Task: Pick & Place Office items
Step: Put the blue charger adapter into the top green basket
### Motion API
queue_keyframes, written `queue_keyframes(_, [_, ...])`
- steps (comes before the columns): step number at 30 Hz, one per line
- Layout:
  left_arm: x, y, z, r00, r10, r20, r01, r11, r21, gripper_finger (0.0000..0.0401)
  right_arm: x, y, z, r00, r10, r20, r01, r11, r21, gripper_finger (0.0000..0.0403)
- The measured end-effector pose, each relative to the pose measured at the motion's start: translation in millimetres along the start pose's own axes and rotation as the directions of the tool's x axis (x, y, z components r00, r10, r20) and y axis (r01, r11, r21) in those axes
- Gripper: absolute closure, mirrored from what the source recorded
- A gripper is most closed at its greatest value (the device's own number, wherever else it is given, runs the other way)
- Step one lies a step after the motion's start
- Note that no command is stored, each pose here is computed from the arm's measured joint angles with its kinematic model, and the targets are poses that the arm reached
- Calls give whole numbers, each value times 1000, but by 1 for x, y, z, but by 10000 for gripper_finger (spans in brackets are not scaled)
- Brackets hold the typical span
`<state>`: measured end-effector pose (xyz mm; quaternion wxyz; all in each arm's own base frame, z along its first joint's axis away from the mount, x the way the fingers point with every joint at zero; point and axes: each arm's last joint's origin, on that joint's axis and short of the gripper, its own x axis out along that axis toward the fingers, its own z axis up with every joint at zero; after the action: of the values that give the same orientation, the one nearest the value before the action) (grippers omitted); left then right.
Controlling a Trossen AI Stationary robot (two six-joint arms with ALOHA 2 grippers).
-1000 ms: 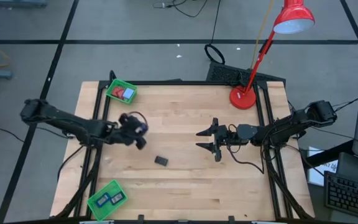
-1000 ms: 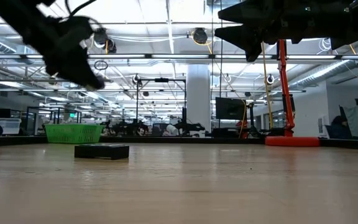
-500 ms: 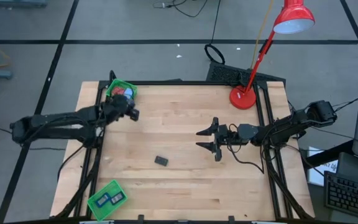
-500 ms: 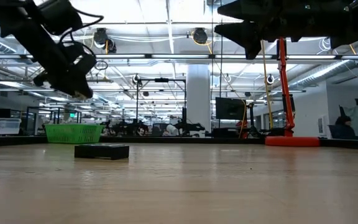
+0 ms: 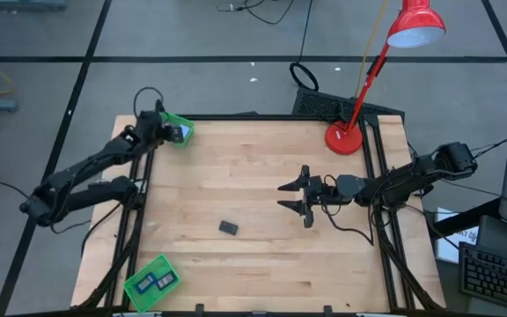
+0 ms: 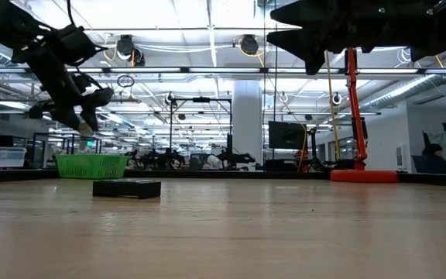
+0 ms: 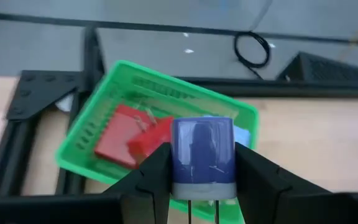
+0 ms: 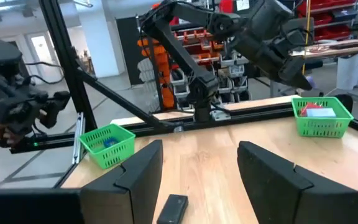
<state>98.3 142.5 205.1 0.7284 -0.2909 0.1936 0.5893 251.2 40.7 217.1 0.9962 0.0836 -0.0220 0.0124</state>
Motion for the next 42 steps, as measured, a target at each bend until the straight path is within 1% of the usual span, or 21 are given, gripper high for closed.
queue_keyframes(3, [0, -5, 5, 1000, -3, 7, 3, 999, -35, 265, 0, 0, 0, 1000, 1, 5, -1, 1000, -8, 206])
queue_keyframes(6, [2, -11, 0, 999, -17, -37, 16, 1000, -8, 265, 0, 0, 1, 1000, 2, 13, -2, 1000, -9, 206])
queue_keyframes(8, [1, -17, 2, 998, -45, -35, 45, 999, 6, 265, 0, 0, 2, 1000, 1, 20, -1, 1000, -17, 206])
queue_keyframes(10, [3, -22, 5, 998, -51, -45, 52, 998, 28, 265, 0, 0, 3, 1000, -2, 26, 3, 1000, -30, 206])
queue_keyframes(11, [4, -25, 6, 997, -41, -62, 44, 998, 42, 265, 0, -1, 3, 1000, -4, 30, 5, 999, -36, 206])
queue_keyframes(13, [6, -27, 10, 995, 10, -101, -3, 998, 66, 265, 0, -1, 4, 999, -5, 37, 6, 999, -35, 206])
queue_keyframes(15, [7, -30, 21, 993, 64, -104, -55, 994, 90, 265, 0, -1, 4, 999, -6, 37, 7, 999, -35, 206])
queue_keyframes(17, [11, -34, 30, 986, 104, -133, -88, 989, 121, 265, 0, -1, 4, 999, -6, 36, 7, 999, -35, 206])
queue_keyframes(19, [17, -39, 38, 980, 114, -163, -94, 988, 125, 265, 0, -1, 4, 999, -5, 37, 7, 999, -35, 206])
queue_keyframes(22, [28, -43, 49, 974, 88, -210, -70, 993, 90, 265, 0, -1, 4, 999, -5, 36, 6, 1000, -28, 206])
queue_keyframes(25, [45, -40, 51, 954, 115, -276, -107, 993, 43, 265, 0, -1, 3, 999, -2, 35, 3, 1000, -8, 206])
queue_keyframes(29, [67, -34, 43, 923, 179, -341, -186, 982, 12, 265, 0, -1, 3, 1000, -1, 29, 0, 1000, 18, 206])
queue_keyframes(34, [82, -23, 40, 891, 283, -353, -302, 953, 2, 251, 0, -1, 1, 1000, -2, 5, 1, 999, 42, 206])
queue_keyframes(36, [83, -20, 41, 887, 300, -351, -321, 947, 0, 252, 0, 1, 0, 1000, 3, 1, -3, 999, 41, 206])
queue_keyframes(39, [83, -19, 42, 887, 303, -348, -319, 948, 11, 256, -1, 4, 0, 1000, 16, -1, -16, 999, 39, 206])
queue_keyframes(42, [84, -18, 42, 887, 305, -348, -317, 948, 22, 245, -1, 5, -1, 1000, 22, -2, -22, 999, 39, 206])
